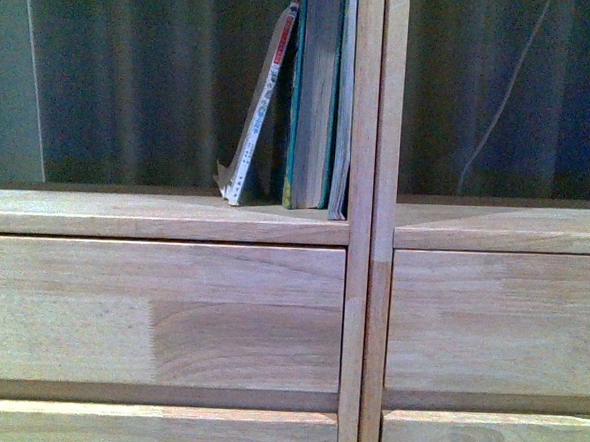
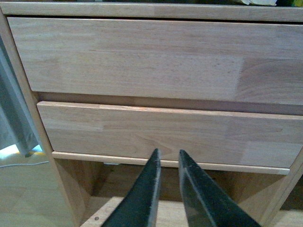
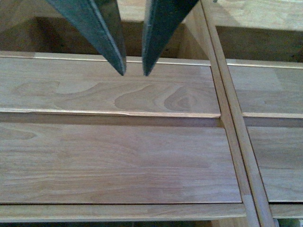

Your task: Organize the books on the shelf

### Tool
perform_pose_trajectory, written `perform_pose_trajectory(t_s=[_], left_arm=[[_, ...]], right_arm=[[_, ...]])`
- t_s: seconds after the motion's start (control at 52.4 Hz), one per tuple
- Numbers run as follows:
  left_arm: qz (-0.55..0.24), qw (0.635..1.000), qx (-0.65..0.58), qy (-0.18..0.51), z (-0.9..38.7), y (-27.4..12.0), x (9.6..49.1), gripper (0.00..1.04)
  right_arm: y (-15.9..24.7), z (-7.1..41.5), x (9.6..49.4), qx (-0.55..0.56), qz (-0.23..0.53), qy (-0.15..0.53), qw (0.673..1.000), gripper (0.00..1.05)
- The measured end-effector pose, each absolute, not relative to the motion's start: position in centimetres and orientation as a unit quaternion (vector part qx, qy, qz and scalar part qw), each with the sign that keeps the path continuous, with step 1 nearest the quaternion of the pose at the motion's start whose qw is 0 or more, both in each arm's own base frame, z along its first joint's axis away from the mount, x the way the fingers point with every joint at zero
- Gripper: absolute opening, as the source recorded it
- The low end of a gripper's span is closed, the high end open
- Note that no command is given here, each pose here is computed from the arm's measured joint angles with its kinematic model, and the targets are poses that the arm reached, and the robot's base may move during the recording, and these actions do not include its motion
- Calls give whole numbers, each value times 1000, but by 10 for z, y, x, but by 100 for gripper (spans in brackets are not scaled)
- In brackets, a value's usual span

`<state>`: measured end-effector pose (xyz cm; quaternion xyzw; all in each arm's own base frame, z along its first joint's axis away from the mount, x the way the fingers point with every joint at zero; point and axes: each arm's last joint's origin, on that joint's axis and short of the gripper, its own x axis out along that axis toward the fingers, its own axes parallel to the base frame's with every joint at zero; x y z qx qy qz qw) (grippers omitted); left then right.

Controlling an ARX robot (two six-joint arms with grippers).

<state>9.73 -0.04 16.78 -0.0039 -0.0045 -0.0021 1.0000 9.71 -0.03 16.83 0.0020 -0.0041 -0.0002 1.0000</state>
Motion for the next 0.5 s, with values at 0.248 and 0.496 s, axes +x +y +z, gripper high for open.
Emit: perform_pose_trajectory(t_s=[0.248,0.496], left_arm=[[-2,1000,-4,-4,168,0,97,69],[-2,1000,-3,-4,168,0,97,97]], right_arm=[[0,168,97,2,0,-4,1000,68],[0,168,97,2,0,-4,1000,97]])
